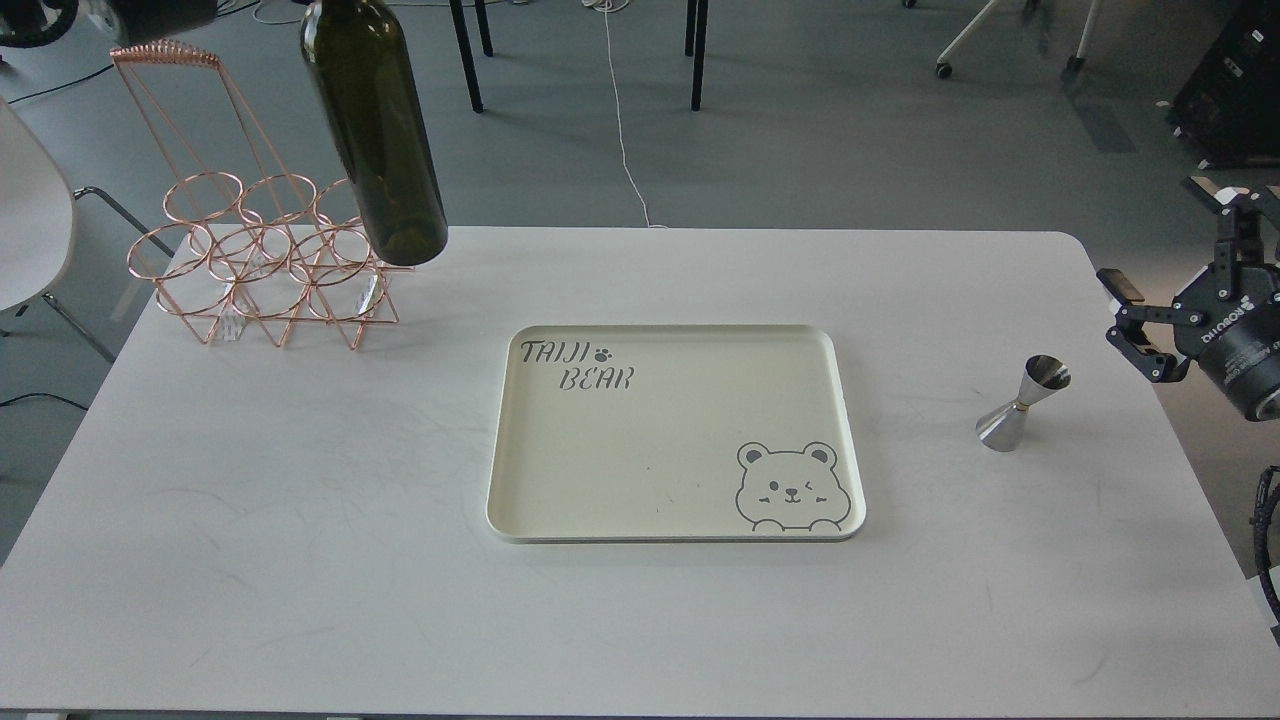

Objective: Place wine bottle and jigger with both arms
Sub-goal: 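Carry the bottle over the copper rack and lower it in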

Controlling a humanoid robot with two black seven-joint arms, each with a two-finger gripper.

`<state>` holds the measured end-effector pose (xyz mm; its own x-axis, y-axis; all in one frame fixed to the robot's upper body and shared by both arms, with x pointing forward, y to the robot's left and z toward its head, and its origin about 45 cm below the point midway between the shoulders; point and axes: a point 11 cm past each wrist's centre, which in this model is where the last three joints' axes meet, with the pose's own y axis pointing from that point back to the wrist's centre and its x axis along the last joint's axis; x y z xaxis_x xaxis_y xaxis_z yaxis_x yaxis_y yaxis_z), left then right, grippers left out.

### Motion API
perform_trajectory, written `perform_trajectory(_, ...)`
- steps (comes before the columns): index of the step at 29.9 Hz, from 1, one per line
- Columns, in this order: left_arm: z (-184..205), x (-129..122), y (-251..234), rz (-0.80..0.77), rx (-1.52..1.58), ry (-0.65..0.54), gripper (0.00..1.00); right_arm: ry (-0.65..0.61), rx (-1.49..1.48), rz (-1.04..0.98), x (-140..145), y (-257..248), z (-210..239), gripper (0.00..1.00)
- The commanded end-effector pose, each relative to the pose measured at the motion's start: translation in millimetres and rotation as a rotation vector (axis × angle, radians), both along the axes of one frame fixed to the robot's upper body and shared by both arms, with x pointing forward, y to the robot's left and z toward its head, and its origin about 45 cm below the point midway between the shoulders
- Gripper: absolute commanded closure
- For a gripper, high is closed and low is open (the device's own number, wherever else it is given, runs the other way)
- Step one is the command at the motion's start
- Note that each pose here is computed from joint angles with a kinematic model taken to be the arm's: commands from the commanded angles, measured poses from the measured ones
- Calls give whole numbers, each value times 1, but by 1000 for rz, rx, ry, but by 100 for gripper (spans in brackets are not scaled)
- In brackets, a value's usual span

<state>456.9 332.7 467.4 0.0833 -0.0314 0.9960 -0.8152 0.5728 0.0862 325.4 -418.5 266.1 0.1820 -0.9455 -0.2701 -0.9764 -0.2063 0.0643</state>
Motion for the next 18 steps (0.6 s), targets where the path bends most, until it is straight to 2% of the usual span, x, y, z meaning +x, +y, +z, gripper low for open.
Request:
perform_trajectory(1,-3,6,23,69,-10,-21,93,3,3,1,0,1,-2,1)
perform_trajectory(18,-47,17,51,158,76,25,93,2,17,8,1,6,-4,1)
